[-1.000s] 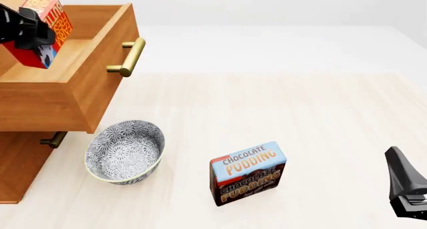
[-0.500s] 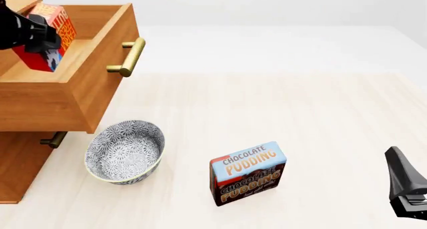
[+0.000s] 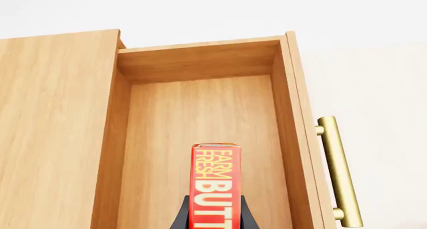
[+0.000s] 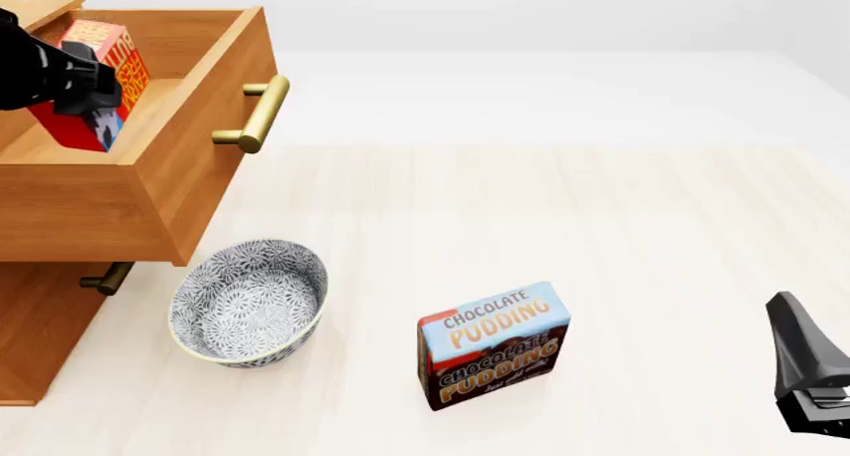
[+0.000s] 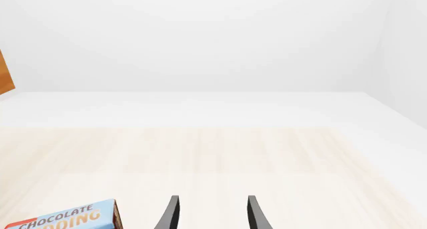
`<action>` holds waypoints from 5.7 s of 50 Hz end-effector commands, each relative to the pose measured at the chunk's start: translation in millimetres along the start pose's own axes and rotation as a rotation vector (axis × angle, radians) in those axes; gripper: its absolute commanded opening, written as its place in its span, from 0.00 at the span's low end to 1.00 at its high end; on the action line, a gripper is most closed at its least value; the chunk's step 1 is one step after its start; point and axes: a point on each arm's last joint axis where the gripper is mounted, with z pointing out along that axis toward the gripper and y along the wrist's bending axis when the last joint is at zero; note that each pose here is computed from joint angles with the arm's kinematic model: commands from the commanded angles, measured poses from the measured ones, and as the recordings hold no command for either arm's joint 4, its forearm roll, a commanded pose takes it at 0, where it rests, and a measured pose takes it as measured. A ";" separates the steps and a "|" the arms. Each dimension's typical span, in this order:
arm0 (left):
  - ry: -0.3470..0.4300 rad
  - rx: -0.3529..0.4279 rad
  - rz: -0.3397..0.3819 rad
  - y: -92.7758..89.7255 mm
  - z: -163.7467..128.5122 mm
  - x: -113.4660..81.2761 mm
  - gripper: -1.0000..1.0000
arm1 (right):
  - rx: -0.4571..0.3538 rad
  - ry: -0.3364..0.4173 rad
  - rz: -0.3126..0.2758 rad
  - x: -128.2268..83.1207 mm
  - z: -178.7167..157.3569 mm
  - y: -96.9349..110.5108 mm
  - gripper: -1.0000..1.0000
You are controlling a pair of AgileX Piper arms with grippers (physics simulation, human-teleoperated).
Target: Put the butter at the back in the top drawer of the cabinet and close it.
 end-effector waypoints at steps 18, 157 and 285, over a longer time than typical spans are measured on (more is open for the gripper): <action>-0.008 -0.009 0.004 2.5 8.0 0.2 0.00 | 0.000 0.000 0.000 0.0 0.0 0.0 1.00; -0.158 0.572 0.119 -214.8 -4.7 -49.2 1.00 | 0.000 0.000 0.000 0.0 0.0 0.0 1.00; -0.028 0.142 -0.155 -56.1 72.2 27.4 1.00 | 0.000 0.000 0.000 0.0 0.0 0.0 1.00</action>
